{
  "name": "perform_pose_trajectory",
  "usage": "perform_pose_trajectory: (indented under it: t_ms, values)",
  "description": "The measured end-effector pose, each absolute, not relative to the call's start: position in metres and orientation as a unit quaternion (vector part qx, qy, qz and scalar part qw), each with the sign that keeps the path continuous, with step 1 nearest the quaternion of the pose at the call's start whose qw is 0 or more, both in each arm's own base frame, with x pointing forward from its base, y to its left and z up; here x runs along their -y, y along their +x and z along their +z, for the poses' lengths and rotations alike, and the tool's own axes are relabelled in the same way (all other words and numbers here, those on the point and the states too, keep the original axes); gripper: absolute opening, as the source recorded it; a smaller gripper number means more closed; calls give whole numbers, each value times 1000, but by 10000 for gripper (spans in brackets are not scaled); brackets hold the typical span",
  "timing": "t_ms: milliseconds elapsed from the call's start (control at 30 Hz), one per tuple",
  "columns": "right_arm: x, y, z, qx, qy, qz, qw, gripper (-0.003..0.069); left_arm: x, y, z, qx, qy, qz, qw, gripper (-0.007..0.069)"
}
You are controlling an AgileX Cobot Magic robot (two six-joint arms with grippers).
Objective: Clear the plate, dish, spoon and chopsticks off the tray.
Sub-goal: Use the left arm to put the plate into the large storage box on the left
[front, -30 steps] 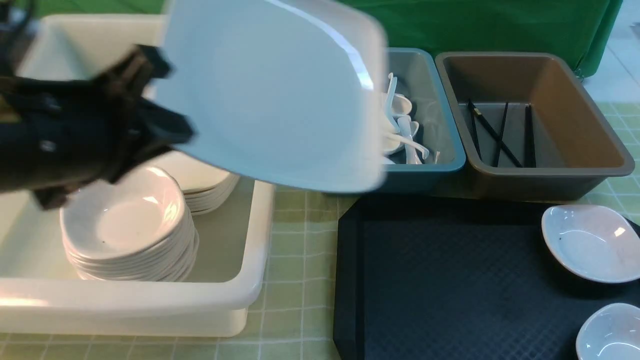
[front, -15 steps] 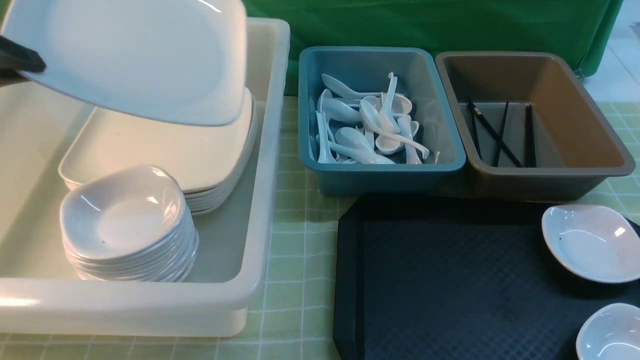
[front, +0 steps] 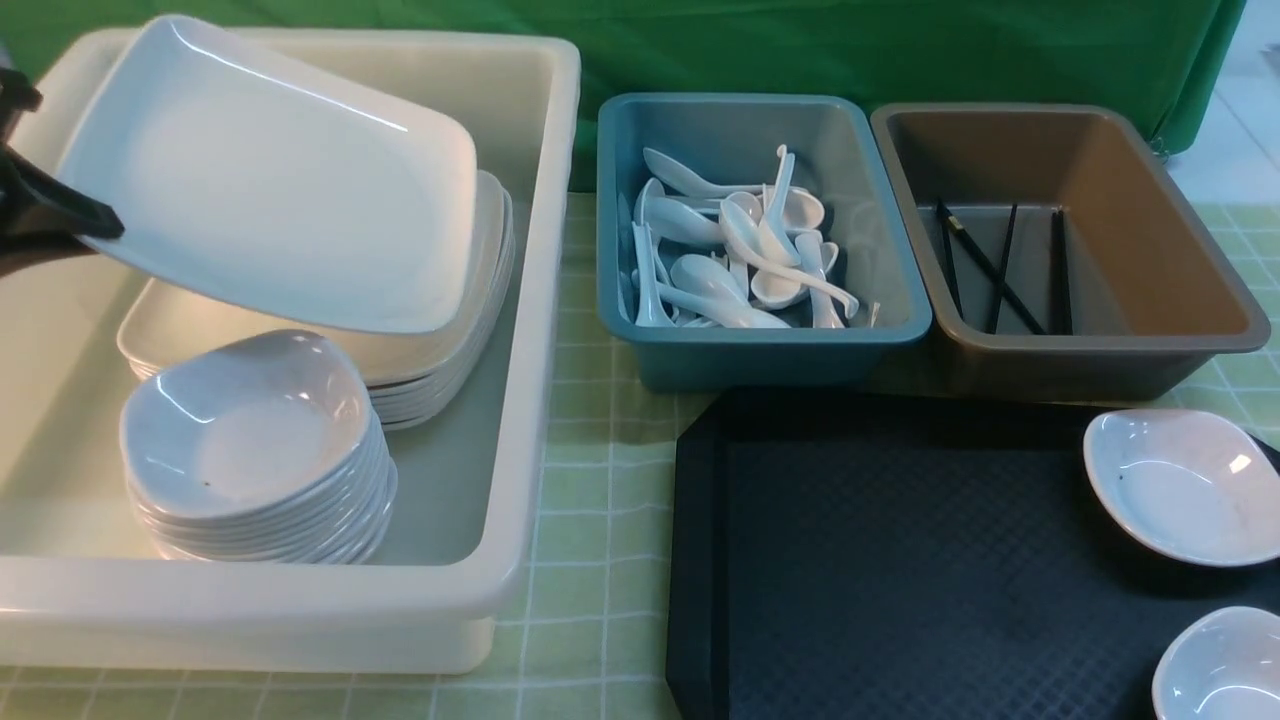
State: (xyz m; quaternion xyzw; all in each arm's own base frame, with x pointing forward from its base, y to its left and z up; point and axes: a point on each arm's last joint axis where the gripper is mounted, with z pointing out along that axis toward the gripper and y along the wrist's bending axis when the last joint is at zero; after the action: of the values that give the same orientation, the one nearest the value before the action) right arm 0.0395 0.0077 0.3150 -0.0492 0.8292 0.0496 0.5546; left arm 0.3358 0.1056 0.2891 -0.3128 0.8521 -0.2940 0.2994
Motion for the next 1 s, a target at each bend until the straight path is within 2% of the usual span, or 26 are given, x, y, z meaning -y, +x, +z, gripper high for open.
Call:
perform_pose_trajectory:
  t_ms: [333,1000]
  values:
    - [-8,39,315,-829,-49,50,555,178,-116,357,243,-865,-306,-290,274,15]
    - [-8,39,315,-829,-49,51,554,200,-123,369,219,-882,-252,-272,292,22]
